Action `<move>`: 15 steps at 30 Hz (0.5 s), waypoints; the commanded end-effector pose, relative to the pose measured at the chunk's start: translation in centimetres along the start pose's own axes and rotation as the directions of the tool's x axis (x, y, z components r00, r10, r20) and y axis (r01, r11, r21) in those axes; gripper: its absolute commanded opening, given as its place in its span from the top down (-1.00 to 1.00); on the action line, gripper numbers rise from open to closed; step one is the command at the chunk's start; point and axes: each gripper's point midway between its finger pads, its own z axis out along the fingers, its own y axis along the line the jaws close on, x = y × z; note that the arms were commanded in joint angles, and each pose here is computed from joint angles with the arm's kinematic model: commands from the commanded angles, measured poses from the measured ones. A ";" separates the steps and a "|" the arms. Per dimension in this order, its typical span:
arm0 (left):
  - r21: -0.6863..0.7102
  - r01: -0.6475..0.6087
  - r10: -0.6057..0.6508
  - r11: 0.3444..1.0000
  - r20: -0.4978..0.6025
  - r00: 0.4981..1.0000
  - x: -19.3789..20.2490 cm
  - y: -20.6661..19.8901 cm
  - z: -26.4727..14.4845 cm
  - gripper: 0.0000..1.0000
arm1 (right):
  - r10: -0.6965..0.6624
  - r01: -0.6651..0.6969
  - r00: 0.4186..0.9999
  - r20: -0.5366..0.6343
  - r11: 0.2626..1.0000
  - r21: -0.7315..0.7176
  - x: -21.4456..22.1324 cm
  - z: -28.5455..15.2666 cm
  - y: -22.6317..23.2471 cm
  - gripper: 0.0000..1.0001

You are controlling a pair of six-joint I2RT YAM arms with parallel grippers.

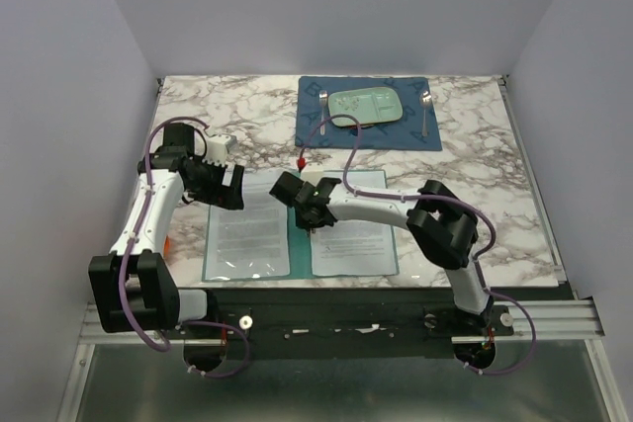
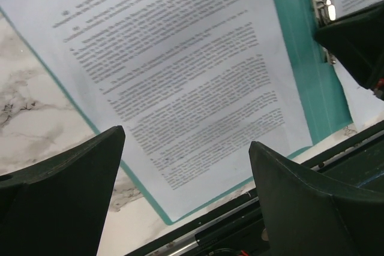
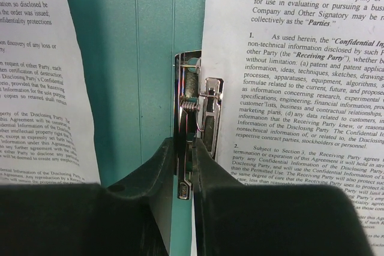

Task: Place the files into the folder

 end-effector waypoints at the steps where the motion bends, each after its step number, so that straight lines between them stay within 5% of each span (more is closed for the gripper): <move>1: -0.015 0.013 -0.013 1.000 -0.007 1.000 -0.8 1.1 0.3 -0.98 | 0.042 -0.042 0.999 0.000 0.993 0.112 1.6 -0.8 -4.7 0.99; 15: 0.053 0.088 -0.086 0.995 -0.026 0.996 -2.0 2.7 1.2 -0.98 | 0.209 -0.212 0.972 0.105 0.977 0.019 -2.1 -4.7 -7.6 0.99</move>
